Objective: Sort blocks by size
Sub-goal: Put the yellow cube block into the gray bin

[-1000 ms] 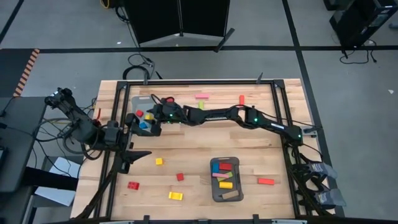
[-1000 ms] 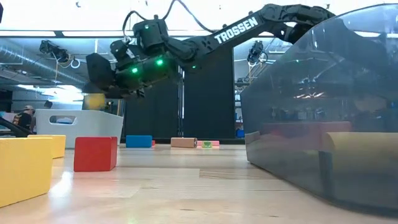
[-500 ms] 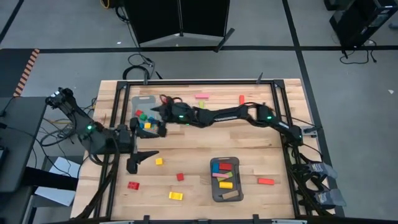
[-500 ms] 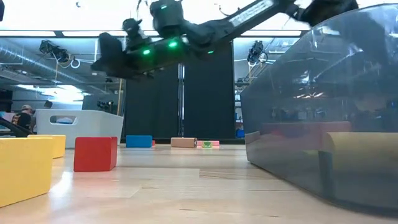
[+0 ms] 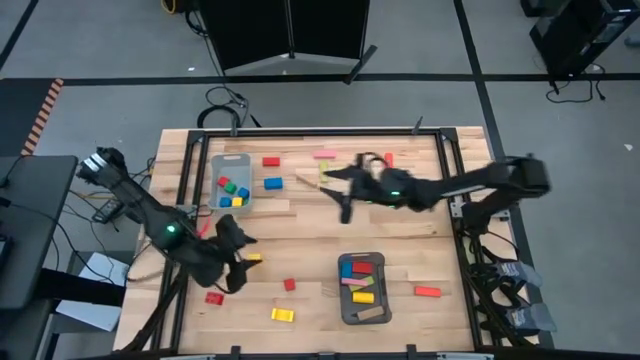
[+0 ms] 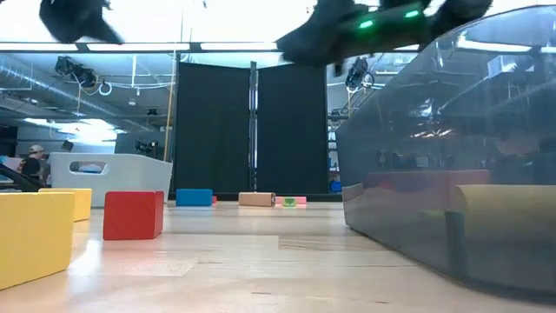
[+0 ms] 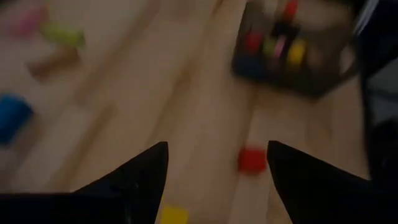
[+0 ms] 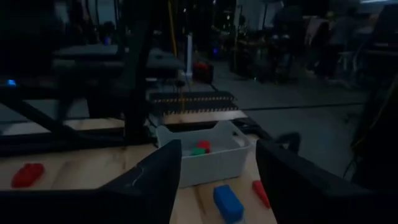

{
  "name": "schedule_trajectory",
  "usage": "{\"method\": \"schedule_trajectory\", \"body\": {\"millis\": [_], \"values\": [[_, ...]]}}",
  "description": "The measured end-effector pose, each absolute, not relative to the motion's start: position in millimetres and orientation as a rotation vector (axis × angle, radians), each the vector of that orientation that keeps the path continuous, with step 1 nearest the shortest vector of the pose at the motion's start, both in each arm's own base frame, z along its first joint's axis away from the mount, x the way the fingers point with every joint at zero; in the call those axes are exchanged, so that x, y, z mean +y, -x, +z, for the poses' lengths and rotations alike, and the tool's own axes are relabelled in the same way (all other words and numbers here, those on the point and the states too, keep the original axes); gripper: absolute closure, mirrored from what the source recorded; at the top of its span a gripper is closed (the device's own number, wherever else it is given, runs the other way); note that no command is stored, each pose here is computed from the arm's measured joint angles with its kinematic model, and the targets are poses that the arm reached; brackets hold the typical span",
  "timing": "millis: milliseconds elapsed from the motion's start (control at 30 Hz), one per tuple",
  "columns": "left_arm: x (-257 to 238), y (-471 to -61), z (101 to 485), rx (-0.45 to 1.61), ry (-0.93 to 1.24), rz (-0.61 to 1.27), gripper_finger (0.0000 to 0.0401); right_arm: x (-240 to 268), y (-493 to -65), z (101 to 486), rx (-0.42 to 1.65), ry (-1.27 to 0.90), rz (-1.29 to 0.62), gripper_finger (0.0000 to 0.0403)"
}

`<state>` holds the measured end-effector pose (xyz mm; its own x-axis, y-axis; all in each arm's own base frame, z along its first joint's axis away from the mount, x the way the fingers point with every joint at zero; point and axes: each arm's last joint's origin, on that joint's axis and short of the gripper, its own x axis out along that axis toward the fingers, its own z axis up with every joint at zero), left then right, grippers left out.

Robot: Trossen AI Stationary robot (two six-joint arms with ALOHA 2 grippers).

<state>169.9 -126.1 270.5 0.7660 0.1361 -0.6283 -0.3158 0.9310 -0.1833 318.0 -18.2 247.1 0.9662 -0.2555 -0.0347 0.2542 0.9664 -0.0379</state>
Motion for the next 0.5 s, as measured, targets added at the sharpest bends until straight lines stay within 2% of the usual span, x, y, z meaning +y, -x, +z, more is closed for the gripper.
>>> {"method": "schedule_trajectory", "body": {"millis": [233, 333, 500], "values": [[-140.0, -190.8, 223.6, 0.970, 0.211, 0.252, 0.0121, 7.0, -252.8, 264.7, -0.016, 0.035, -0.170, 0.0167], [-145.6, -196.4, 208.5, 1.038, 0.137, 0.241, 0.0115, 18.5, -241.6, 266.3, 0.014, 0.047, -0.126, 0.0161], [-143.4, -199.0, 191.0, 1.130, 0.047, 0.303, 0.0083, 38.7, -236.6, 265.9, 0.035, 0.045, -0.051, 0.0155]]}}
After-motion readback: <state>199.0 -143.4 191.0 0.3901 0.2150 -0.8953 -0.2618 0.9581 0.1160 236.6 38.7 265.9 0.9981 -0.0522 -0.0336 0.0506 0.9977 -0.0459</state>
